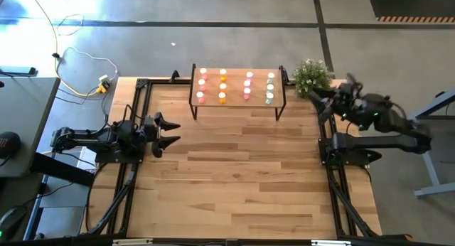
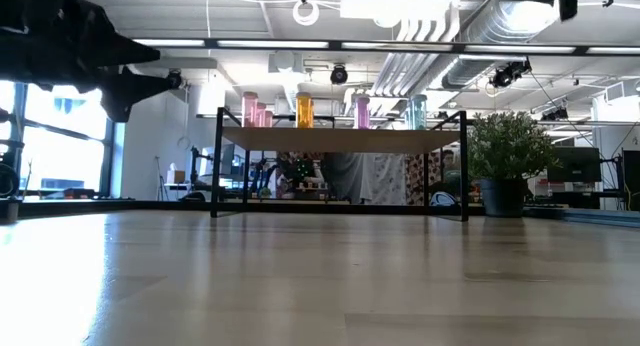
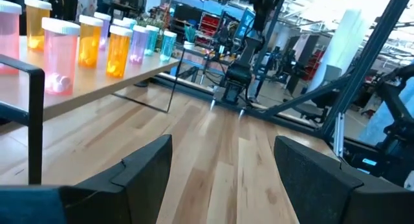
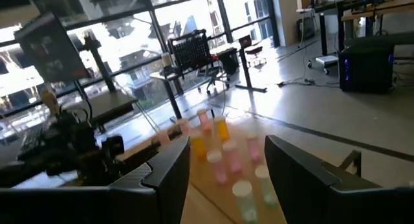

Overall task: Pick and place medicine bottles onto shelf by color
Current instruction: Return to Home Position

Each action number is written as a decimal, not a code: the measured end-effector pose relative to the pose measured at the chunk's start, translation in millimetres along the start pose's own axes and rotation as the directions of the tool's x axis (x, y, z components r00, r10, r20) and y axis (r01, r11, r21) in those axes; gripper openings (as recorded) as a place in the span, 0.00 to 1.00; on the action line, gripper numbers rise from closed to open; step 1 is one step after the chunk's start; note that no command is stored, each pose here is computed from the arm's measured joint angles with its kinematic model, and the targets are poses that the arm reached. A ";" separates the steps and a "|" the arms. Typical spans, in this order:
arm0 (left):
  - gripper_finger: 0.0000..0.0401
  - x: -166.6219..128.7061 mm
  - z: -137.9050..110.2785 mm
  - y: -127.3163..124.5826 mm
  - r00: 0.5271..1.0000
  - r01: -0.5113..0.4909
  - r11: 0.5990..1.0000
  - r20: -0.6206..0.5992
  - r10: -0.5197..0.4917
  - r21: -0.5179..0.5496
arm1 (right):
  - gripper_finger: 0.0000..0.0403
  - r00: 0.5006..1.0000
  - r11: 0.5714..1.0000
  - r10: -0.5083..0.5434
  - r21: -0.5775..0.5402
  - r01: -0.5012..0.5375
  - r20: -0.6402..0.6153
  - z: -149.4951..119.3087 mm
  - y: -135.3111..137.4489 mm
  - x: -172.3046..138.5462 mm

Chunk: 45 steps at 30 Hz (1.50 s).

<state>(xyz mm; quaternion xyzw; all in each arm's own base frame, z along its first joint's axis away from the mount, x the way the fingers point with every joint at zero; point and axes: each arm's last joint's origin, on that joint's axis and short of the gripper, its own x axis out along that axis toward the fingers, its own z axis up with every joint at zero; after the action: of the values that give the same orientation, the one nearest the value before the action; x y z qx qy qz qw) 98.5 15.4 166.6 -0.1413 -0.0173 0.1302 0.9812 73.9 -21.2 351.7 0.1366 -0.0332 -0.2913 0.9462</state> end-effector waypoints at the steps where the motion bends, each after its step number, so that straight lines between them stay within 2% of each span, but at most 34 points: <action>1: 0.65 0.0 0.1 0.0 1.000 0.000 1.000 0.001 0.000 -0.002 | 0.47 1.000 1.000 0.001 -0.008 -0.002 -0.015 -10.1 -2.3 0.5; 6: 0.65 0.0 0.2 -0.1 1.000 0.003 1.000 0.001 -0.003 -0.005 | 0.47 0.999 1.000 0.013 0.023 -0.012 -0.038 -50.7 -12.3 1.8; 11: 0.65 0.0 0.1 -0.3 1.000 0.009 0.999 -0.002 -0.009 0.032 | 0.47 0.991 0.992 0.123 0.045 -0.121 -0.057 -87.2 -14.8 6.9; 13: 0.65 0.0 0.1 -0.3 1.000 0.010 0.999 -0.002 -0.010 0.032 | 0.47 0.989 0.990 0.135 0.044 -0.133 -0.066 -101.3 -16.5 8.4; 25: 0.65 -0.1 0.3 -0.4 1.000 0.010 1.000 -0.002 -0.010 0.027 | 0.47 0.964 0.963 0.236 0.161 -0.215 -0.124 -166.9 -26.3 5.0; 31: 0.65 -0.1 0.2 -0.4 1.000 0.011 1.000 -0.003 -0.011 0.028 | 0.47 0.938 0.933 0.317 0.222 -0.281 -0.142 -178.4 -21.7 5.7; 38: 0.65 -0.1 0.2 -0.4 1.000 0.012 1.000 -0.004 -0.012 0.027 | 0.47 0.934 0.928 0.324 0.244 -0.283 -0.152 -179.3 -21.1 5.2; 45: 0.65 -0.1 0.3 -0.5 1.000 0.012 1.000 -0.003 -0.012 0.027 | 0.47 0.934 0.932 0.324 0.219 -0.288 -0.153 -179.4 -21.1 5.3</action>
<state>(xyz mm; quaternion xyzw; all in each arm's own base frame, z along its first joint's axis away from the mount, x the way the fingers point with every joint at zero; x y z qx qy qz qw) 98.5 15.0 167.1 -0.1279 -0.0151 0.1243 0.9839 92.4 2.0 173.5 0.2474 0.0064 -0.1210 0.9613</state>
